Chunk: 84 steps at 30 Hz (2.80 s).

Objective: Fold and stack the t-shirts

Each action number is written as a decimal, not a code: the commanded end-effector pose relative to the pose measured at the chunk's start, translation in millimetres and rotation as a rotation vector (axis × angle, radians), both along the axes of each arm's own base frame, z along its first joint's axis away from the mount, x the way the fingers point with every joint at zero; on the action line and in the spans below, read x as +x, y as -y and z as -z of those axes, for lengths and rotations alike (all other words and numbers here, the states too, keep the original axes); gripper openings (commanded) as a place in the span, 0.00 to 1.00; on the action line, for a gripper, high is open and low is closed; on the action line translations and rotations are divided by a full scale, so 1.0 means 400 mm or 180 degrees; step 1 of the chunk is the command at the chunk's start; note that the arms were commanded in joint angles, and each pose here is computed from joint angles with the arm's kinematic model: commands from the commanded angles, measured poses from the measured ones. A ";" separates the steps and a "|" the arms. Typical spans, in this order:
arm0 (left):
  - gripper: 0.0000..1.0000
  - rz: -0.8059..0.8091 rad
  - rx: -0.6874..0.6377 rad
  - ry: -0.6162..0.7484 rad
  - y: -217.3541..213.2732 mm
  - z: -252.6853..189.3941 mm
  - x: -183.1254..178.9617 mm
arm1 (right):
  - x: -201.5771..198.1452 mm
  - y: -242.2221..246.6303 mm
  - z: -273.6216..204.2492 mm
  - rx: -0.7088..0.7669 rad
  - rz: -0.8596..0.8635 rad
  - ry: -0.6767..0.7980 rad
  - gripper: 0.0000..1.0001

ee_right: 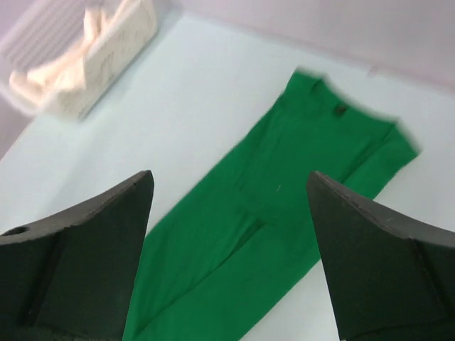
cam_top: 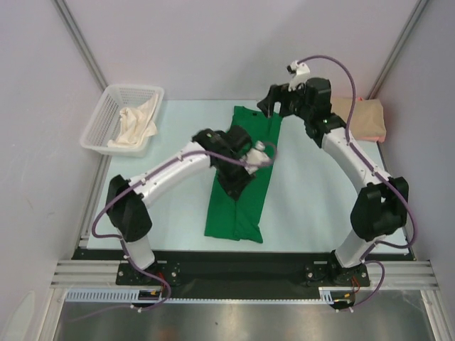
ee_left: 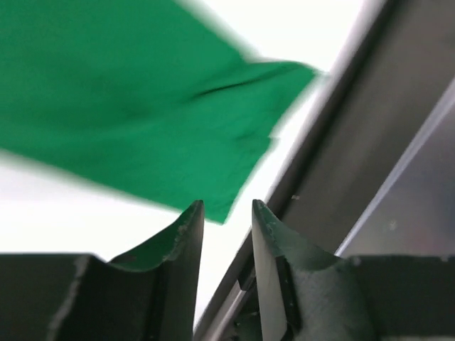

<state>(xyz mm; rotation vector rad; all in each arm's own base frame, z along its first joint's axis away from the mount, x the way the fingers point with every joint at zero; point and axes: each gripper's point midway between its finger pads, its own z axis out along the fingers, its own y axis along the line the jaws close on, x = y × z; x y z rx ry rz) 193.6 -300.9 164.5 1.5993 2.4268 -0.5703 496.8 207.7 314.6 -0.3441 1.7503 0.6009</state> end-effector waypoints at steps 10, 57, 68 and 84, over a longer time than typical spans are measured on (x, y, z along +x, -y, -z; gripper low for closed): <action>0.41 -0.1445 -0.0360 -0.0643 -0.169 0.064 0.236 | -0.094 0.098 0.426 0.0123 0.0105 -0.1563 0.89; 0.39 -0.1778 -0.0065 -0.0592 -0.304 0.123 0.217 | 0.413 0.091 0.673 0.0187 0.0468 -0.1295 0.12; 0.37 -0.1875 -0.0066 -0.0433 -0.319 0.097 0.223 | 0.400 0.088 0.542 0.0117 0.0406 -0.1031 0.51; 0.52 -0.2764 -0.0273 -0.1224 -0.347 0.170 0.156 | -0.397 0.050 0.554 0.0585 0.0004 -0.2856 0.59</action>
